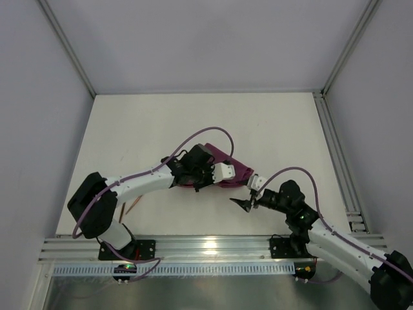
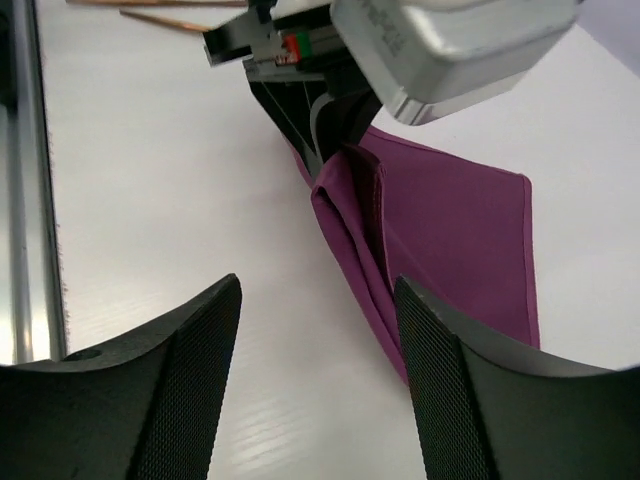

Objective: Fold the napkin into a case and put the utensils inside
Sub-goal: Pick up the upper triangle-folded napkin from the center of the board.

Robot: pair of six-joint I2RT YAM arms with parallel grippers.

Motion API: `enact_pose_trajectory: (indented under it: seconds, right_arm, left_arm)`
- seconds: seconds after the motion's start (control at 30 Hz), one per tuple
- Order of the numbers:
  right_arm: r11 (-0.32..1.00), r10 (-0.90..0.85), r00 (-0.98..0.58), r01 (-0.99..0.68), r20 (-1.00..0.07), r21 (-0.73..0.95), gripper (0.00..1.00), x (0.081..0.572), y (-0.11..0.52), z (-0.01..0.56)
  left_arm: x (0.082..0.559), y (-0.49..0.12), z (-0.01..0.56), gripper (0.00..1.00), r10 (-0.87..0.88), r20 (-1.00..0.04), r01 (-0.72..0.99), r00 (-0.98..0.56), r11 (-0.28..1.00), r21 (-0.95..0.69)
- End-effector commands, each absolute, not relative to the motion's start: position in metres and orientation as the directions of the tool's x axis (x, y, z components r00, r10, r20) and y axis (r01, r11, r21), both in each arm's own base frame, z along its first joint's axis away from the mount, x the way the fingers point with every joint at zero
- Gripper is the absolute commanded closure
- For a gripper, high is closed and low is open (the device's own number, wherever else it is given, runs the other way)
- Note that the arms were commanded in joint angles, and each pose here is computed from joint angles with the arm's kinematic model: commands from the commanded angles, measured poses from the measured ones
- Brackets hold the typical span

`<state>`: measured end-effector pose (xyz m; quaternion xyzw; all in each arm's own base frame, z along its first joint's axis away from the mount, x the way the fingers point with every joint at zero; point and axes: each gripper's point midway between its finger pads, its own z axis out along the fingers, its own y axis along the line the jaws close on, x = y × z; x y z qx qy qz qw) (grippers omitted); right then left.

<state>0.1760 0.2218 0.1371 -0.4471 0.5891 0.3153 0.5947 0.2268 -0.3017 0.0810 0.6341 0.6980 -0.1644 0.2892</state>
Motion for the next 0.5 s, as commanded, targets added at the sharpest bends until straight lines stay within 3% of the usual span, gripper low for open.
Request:
enact_pose_trajectory:
  seconds: [0.0, 0.13, 0.3, 0.47]
  right_arm:
    - [0.469, -0.282, 0.324, -0.774, -0.903, -0.425, 0.32, 0.217, 0.221, 0.158]
    - [0.375, -0.309, 0.348, -0.811, -0.885, -0.450, 0.28, 0.223, 0.242, 0.148]
    - [0.396, -0.278, 0.356, -0.804, -0.892, -0.444, 0.25, 0.232, 0.250, 0.147]
    - [0.324, -0.243, 0.358, -0.846, -0.901, -0.423, 0.25, 0.227, 0.268, 0.139]
  left_arm:
    - [0.225, -0.305, 0.102, 1.00, 0.765, -0.644, 0.984, -0.001, 0.115, 0.135]
    - [0.225, -0.307, 0.103, 1.00, 0.762, -0.648, 0.985, -0.004, 0.116, 0.130]
    - [0.223, -0.307, 0.104, 1.00, 0.760, -0.649, 0.987, -0.010, 0.113, 0.116]
    - [0.222, -0.307, 0.104, 1.00, 0.764, -0.645, 0.988, -0.015, 0.111, 0.108]
